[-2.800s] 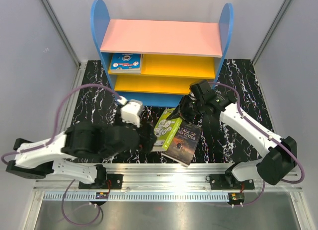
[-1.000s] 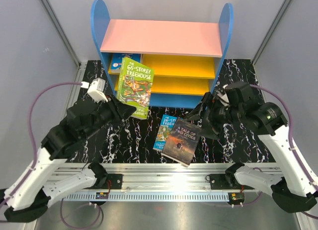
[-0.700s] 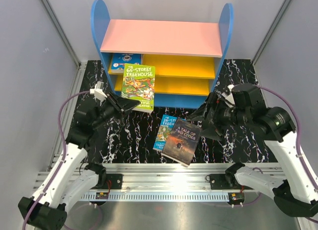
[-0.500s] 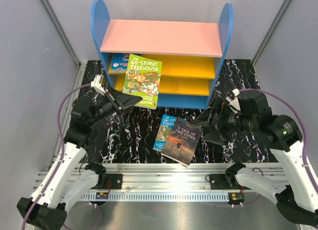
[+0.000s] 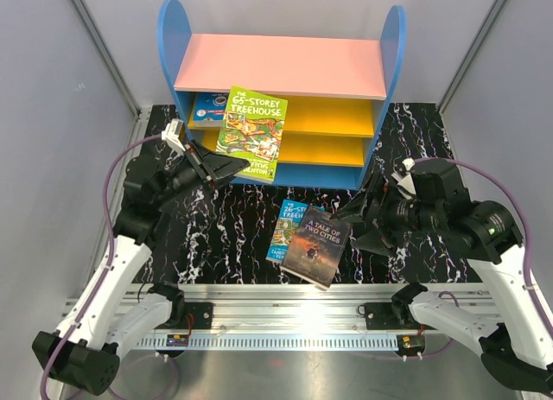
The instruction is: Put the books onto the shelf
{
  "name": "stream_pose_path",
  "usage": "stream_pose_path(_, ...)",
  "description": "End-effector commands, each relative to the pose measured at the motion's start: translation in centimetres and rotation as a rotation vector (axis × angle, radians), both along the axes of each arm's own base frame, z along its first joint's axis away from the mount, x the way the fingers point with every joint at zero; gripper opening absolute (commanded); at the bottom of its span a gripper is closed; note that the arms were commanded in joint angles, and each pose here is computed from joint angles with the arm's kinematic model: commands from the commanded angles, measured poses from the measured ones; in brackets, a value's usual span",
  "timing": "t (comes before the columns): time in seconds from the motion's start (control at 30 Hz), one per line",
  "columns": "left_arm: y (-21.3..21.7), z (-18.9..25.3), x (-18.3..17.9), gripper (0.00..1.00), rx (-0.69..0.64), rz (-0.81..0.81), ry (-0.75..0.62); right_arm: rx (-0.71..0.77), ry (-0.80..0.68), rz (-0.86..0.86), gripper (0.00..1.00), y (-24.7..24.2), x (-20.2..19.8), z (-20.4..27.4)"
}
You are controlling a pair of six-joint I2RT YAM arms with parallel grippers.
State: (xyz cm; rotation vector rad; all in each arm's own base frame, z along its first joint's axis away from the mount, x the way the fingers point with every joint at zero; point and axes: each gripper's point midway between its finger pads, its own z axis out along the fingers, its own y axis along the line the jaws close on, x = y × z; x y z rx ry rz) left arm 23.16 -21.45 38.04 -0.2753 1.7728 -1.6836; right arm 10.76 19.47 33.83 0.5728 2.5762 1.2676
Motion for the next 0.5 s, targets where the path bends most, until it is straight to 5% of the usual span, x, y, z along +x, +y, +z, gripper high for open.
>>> stream_pose_path(0.0, -0.5, 3.5, -2.3, 0.0, -0.025, -0.111, -0.132, 0.0, -0.01, -0.009, 1.0, 0.1, 0.4, -0.2)
stream_pose_path(0.47, -1.3, -0.2, -0.8, 0.0, 0.012, -0.143, -0.033, 0.004, 0.008, -0.001, 1.0, 0.9, 1.4, -1.0)
